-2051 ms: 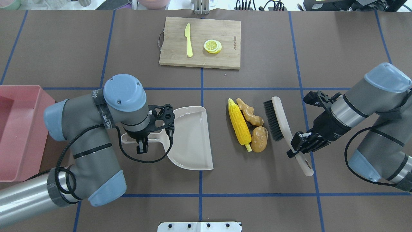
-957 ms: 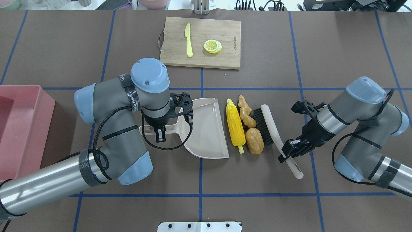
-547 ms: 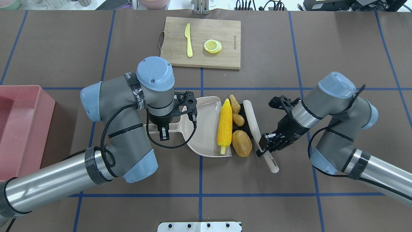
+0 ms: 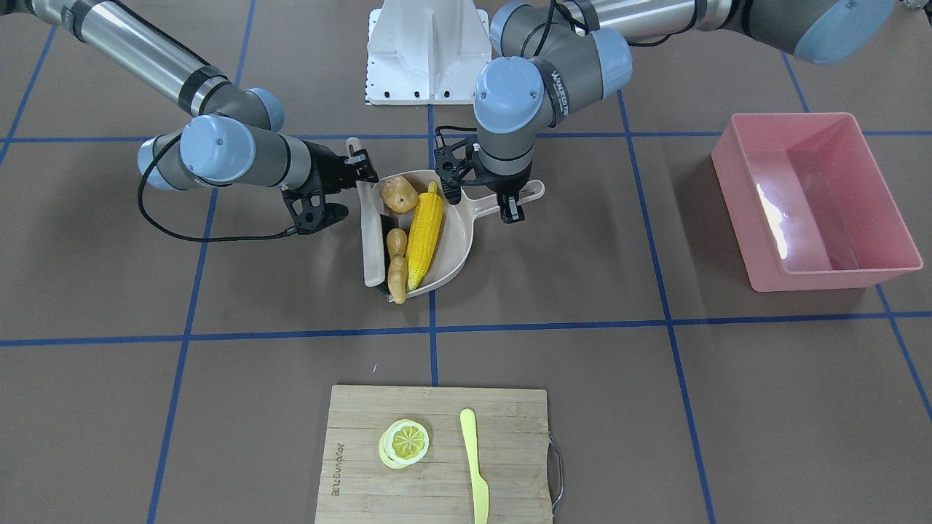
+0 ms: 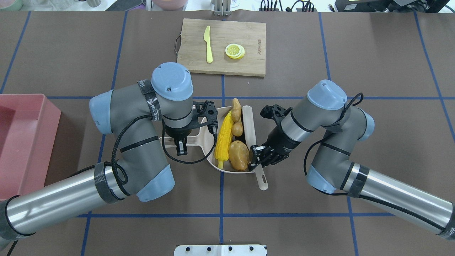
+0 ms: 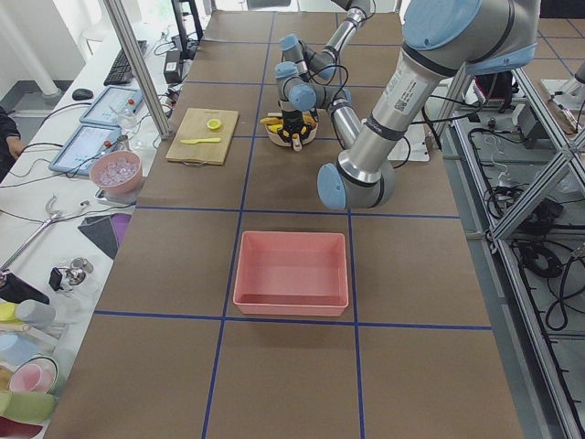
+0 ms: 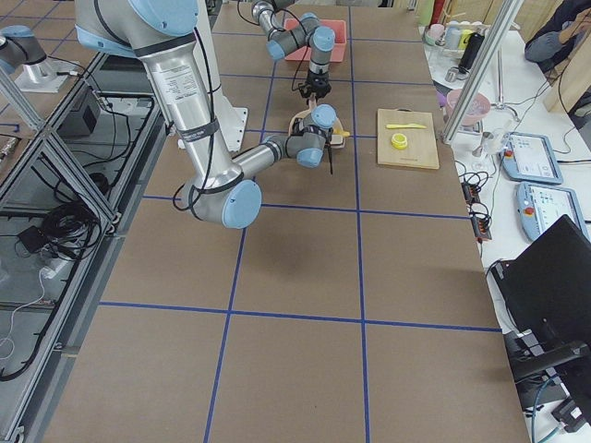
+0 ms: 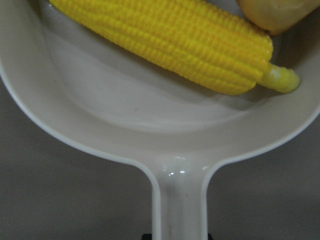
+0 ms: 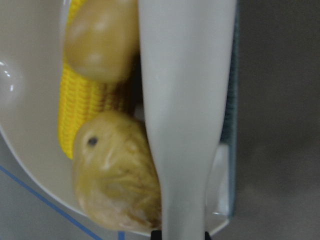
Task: Sweep and dump trash into bin
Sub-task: 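Sweep the corn, ginger and potato into the dustpan with the right-held brush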
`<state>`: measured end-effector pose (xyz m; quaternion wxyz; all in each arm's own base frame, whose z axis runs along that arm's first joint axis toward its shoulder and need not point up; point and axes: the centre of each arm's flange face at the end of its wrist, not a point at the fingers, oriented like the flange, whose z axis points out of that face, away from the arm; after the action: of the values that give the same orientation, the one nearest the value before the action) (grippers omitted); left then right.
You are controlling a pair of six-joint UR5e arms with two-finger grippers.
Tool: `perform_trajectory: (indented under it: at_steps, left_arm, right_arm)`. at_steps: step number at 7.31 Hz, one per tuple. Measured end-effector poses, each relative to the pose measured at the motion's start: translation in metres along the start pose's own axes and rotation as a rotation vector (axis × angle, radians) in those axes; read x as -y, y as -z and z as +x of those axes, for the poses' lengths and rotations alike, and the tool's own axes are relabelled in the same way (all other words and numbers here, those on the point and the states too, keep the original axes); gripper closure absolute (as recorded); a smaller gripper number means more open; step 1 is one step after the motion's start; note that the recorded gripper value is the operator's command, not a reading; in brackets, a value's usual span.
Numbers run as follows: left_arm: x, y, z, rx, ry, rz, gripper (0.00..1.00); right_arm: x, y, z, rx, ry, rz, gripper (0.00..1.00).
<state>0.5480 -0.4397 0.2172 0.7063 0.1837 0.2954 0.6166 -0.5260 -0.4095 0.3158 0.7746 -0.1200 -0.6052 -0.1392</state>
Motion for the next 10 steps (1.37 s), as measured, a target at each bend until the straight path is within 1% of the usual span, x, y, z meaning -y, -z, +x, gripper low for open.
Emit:
perform_trajectory:
  at_steps: [2, 5, 6, 7, 10]
  left_arm:
    - [0.000, -0.002, -0.001, -0.001, 0.002, -0.001, 1.00]
    - [0.000, -0.003, 0.000, 0.004, -0.004, 0.019, 1.00]
    - [0.000, -0.004, 0.000, 0.005, -0.007, 0.025, 1.00]
    - [0.000, -0.005, 0.000, 0.007, -0.011, 0.033, 1.00]
    - [0.003, -0.010, 0.000, 0.023, -0.040, 0.091, 1.00]
  right_arm:
    - [0.003, -0.012, -0.038, -0.003, -0.023, 0.014, 1.00]
    - [-0.002, -0.011, -0.051, 0.007, -0.039, 0.015, 1.00]
    - [-0.002, -0.001, -0.050, 0.007, -0.049, 0.019, 1.00]
    - [-0.003, 0.017, -0.048, 0.004, -0.065, 0.024, 1.00]
    - [0.000, 0.079, -0.023, 0.012, -0.110, 0.042, 1.00]
